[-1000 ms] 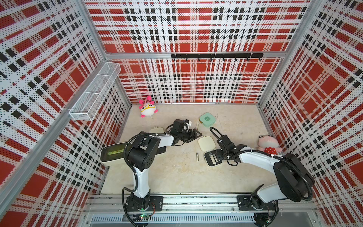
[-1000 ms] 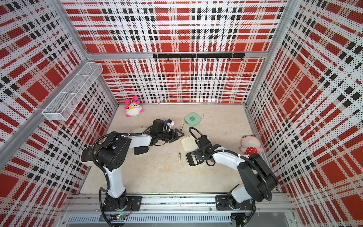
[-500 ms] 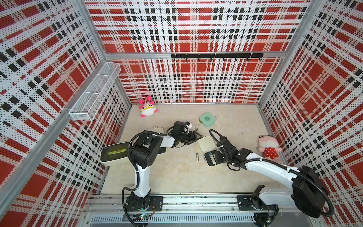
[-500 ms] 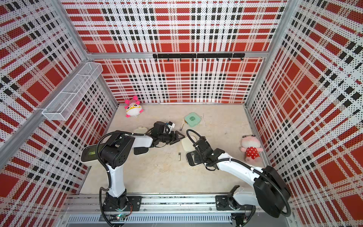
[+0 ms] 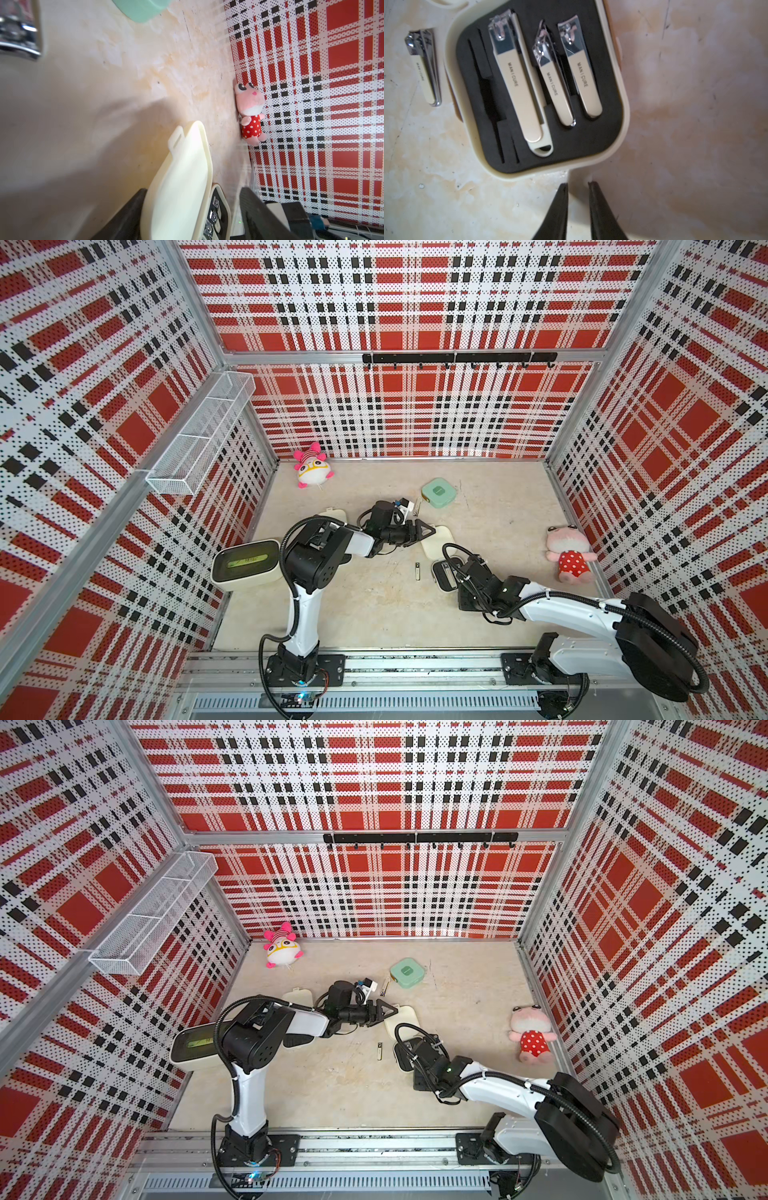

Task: Organize nail clipper sets
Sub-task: Close the storage box at the center of the board, then move the storage box to the center of the board.

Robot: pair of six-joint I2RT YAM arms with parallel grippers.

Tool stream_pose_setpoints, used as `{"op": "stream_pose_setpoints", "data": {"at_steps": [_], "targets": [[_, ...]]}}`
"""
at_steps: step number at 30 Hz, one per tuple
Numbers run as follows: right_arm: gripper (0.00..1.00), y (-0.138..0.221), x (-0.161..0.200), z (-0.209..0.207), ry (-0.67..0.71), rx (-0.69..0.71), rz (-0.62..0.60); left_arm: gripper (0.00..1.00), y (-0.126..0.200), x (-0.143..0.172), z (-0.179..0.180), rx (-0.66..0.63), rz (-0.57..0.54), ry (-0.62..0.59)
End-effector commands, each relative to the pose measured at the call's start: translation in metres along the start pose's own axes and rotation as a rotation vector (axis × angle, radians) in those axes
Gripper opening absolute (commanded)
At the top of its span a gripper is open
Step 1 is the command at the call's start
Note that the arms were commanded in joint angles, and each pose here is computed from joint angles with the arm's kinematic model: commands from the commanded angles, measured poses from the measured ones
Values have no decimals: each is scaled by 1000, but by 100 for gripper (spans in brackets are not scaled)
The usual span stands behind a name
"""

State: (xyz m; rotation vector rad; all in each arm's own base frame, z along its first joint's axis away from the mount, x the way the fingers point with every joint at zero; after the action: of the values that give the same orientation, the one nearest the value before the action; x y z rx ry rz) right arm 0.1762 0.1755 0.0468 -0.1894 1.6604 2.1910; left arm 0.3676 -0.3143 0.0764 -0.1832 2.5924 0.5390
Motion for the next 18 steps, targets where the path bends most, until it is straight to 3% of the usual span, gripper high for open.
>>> {"op": "stream_pose_setpoints", "data": {"at_steps": [1, 18], "targets": [[23, -6, -5, 2, -47, -4, -33, 73, -6, -5, -14, 83, -9, -46], [23, -16, -43, 3, -124, -40, -81, 73, 21, -23, -88, 230, -68, -132]]}}
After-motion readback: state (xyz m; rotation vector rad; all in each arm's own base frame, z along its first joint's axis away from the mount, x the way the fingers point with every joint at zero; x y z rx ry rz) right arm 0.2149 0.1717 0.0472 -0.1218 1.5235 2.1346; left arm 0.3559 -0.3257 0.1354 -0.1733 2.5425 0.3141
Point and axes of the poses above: each gripper's point midway between its finger pads, its own y axis back along the fingers, its own z axis along the line the jaws close on, x = y × z, the point moved 3 cm from there along y, back along the fingers, and after that the axes turned 8 degrees about -y, right-handed, at the moved point
